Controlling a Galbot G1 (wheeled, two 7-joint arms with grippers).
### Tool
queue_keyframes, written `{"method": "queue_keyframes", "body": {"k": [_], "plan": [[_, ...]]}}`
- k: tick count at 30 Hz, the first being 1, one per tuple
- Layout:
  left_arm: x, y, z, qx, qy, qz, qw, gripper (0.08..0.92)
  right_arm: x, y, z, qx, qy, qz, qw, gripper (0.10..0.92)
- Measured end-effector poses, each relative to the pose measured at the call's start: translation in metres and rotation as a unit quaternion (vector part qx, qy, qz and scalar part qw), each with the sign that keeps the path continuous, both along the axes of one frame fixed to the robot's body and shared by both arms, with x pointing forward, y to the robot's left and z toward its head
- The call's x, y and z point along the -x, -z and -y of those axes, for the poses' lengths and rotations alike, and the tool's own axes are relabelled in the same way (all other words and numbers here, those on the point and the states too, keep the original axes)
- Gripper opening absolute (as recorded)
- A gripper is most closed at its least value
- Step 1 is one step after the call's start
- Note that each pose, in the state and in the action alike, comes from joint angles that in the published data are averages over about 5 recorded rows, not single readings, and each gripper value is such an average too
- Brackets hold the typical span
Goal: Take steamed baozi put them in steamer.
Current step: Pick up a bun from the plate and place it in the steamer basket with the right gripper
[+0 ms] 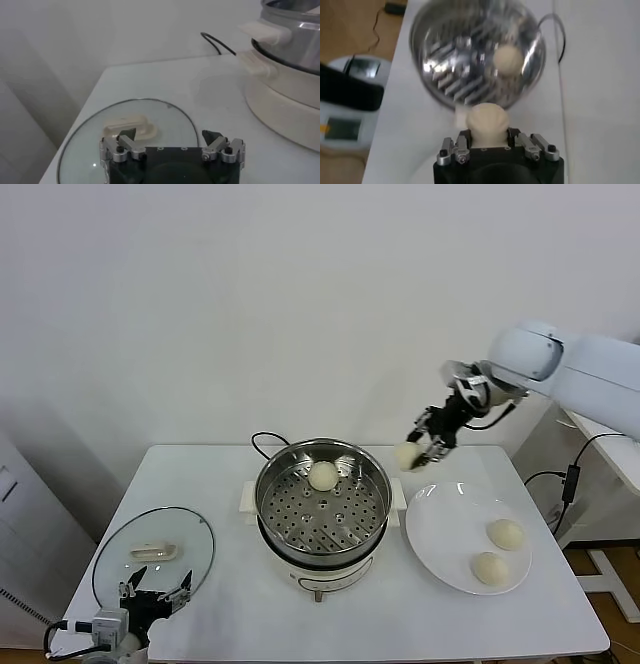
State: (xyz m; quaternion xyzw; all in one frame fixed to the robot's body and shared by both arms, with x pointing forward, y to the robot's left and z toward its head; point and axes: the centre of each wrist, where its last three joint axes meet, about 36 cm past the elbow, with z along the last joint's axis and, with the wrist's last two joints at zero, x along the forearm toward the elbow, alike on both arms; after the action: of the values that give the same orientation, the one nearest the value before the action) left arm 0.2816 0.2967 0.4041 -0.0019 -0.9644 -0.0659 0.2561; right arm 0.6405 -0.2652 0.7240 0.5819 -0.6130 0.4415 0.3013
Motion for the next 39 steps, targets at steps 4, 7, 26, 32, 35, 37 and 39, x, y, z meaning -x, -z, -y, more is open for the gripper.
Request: {"method": "queue_keyframes", "body": {"k": [4,7,26,32,35,37,39], "plan": [[0.000,0.000,0.002,0.000,-0.002,0.001,1.000,0.823,-0.003,0.007,-0.032,-0.012,0.003,-0.003,1.000,0.450],[0.001,-0.001,0.002,-0.001,-0.002,0.002,1.000,0.823,-0.006,0.017,-0.056,-0.017,0.003,-0.006,1.000,0.450],[0.004,-0.001,0.002,0.002,-0.008,0.005,1.000,0.823,-0.003,0.094,-0.176,-0.014,-0.001,-0.015,1.000,0.450],[0.007,-0.001,0.001,0.003,-0.012,0.004,1.000,0.823,0.000,0.119,-0.195,-0.003,0.003,-0.016,1.000,0.450],[0.008,-0.001,0.001,0.004,-0.014,0.004,1.000,0.823,0.002,0.129,-0.200,0.003,0.007,-0.016,1.000,0.450],[0.009,-0.001,0.001,0.005,-0.014,0.003,1.000,0.823,0.003,0.134,-0.202,0.006,0.009,-0.017,1.000,0.450],[0.010,-0.001,0.001,0.006,-0.015,0.003,1.000,0.823,0.004,0.139,-0.204,0.007,0.010,-0.018,1.000,0.450]]}}
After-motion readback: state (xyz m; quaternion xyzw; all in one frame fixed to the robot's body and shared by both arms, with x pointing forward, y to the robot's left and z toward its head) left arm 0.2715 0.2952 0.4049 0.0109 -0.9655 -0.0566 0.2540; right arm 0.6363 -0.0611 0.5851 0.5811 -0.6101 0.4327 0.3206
